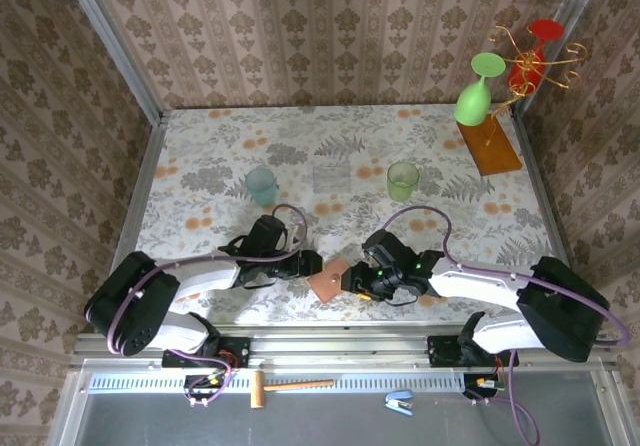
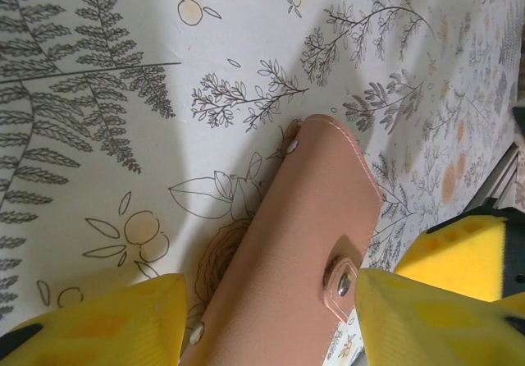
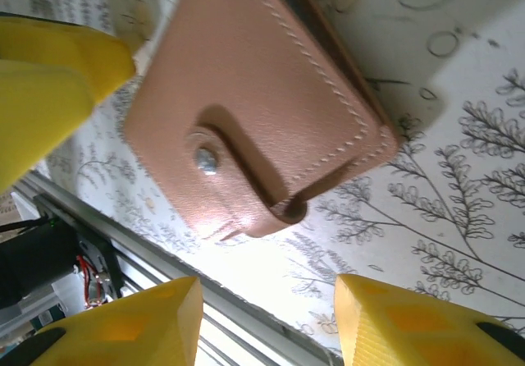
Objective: Take the credit cards out of the card holder
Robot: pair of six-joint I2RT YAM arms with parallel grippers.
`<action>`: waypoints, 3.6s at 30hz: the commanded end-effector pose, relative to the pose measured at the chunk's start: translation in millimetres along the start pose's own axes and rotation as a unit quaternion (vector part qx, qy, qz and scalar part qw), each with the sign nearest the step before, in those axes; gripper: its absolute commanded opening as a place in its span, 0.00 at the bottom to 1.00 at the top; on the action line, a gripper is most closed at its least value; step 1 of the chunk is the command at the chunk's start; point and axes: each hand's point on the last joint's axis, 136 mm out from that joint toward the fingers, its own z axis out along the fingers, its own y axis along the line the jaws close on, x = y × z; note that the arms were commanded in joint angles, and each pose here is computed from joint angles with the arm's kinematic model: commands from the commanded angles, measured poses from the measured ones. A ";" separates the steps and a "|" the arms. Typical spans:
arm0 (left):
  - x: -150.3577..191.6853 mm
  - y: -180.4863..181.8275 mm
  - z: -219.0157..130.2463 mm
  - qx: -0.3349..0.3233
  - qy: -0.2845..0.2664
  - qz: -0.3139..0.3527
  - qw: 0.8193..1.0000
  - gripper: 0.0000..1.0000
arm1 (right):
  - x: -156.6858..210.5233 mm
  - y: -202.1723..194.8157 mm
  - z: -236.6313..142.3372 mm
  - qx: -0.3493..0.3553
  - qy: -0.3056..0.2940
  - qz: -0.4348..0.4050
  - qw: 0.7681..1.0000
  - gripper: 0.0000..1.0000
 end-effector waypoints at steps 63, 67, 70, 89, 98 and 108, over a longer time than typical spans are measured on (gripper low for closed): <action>-31.7 43.0 -46.1 -0.103 -0.094 -0.032 0.990 0.55 | -222.5 55.2 -62.3 0.076 -0.130 -0.120 0.981 0.44; -29.8 44.5 -53.8 -0.106 -0.105 -0.032 0.988 0.55 | -266.5 59.8 -73.4 0.111 -0.166 -0.135 0.971 0.40; -27.0 46.8 -59.4 -0.110 -0.112 -0.034 0.987 0.55 | -291.8 59.0 -74.8 0.127 -0.173 -0.135 0.967 0.38; -14.9 62.0 -88.2 -0.117 -0.162 -0.061 0.978 0.55 | -375.8 37.2 -25.3 0.191 -0.169 -0.148 0.956 0.27; -12.5 64.3 -87.2 -0.108 -0.167 -0.073 0.977 0.55 | -378.8 22.9 -7.8 0.200 -0.159 -0.141 0.957 0.25; -11.2 66.2 -86.8 -0.108 -0.167 -0.076 0.977 0.55 | -379.7 19.6 -6.2 0.205 -0.160 -0.141 0.955 0.21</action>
